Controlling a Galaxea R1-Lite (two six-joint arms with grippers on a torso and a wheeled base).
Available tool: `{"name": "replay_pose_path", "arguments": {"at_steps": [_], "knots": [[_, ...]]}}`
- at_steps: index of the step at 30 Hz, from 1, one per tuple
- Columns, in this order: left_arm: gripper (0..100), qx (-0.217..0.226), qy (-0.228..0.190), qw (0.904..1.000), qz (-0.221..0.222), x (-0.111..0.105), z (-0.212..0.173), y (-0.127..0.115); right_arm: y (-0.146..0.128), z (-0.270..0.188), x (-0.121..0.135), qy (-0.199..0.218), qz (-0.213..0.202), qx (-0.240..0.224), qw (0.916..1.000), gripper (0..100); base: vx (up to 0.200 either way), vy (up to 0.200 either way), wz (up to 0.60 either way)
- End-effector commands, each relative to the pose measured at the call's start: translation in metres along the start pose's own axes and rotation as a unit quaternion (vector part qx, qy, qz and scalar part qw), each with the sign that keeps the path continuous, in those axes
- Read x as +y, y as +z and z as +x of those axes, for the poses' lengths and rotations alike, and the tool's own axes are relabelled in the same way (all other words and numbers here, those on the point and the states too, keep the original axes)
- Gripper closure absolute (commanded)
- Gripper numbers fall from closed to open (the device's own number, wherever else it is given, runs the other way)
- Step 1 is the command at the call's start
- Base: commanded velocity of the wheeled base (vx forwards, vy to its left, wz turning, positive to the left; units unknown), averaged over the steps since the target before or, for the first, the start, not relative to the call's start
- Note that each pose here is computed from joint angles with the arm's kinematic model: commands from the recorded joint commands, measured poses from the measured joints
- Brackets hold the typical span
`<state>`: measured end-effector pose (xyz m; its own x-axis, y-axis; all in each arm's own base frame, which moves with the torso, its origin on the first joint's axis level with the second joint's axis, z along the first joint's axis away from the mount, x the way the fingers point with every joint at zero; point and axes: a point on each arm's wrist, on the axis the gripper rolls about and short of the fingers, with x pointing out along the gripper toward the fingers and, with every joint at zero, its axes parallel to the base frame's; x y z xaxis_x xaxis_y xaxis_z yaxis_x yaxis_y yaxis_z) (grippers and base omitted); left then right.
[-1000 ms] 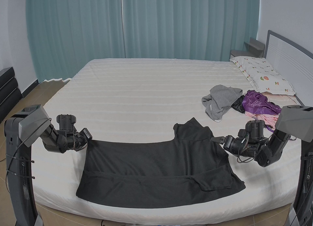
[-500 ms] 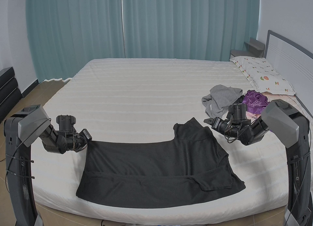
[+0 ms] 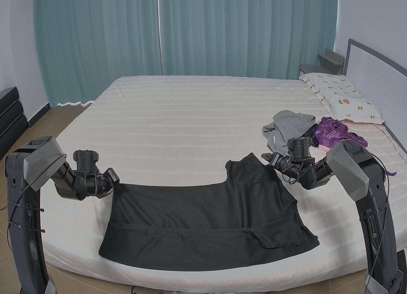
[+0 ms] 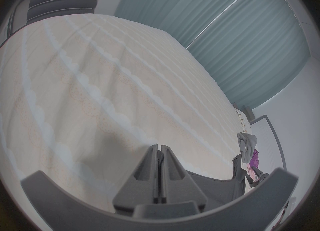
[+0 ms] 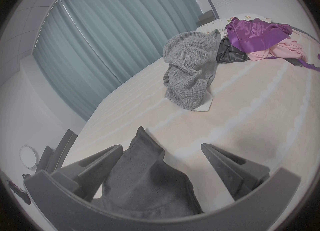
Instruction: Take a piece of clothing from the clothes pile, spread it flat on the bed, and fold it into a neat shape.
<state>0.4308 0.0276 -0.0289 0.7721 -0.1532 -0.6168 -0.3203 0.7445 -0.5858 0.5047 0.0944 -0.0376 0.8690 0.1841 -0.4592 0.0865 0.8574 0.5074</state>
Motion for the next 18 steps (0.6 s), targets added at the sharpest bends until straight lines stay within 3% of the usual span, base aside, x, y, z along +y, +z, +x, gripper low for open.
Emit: {"name": "replay_pose_path", "arguments": {"at_steps": [1, 9, 10, 18], "knots": [[100, 0.0, 0.0, 1.0, 0.0, -0.0004, 0.0001, -0.0004, -0.0076, 0.0076, -0.0007, 0.0, -0.002, 0.001, 1.0, 0, 0.0, 0.0, 0.0], [100, -0.002, -0.002, 1.0, 0.001, -0.0012, 0.0003, 0.0007, -0.0095, 0.0098, -0.0014, -0.004, -0.002, -0.001, 1.0, 0, 0.0, 0.0, 0.0], [100, -0.001, -0.001, 1.0, 0.001, -0.0009, 0.0002, 0.0004, -0.0086, 0.0102, -0.0018, -0.004, -0.002, -0.004, 1.0, 100, 0.0, 0.0, 0.0], [100, -0.001, -0.002, 1.0, 0.001, -0.0013, -0.0001, 0.0007, -0.001, 0.0047, -0.0025, -0.012, 0.0, -0.008, 0.9999, 100, 0.0, 0.0, 0.0]]}}
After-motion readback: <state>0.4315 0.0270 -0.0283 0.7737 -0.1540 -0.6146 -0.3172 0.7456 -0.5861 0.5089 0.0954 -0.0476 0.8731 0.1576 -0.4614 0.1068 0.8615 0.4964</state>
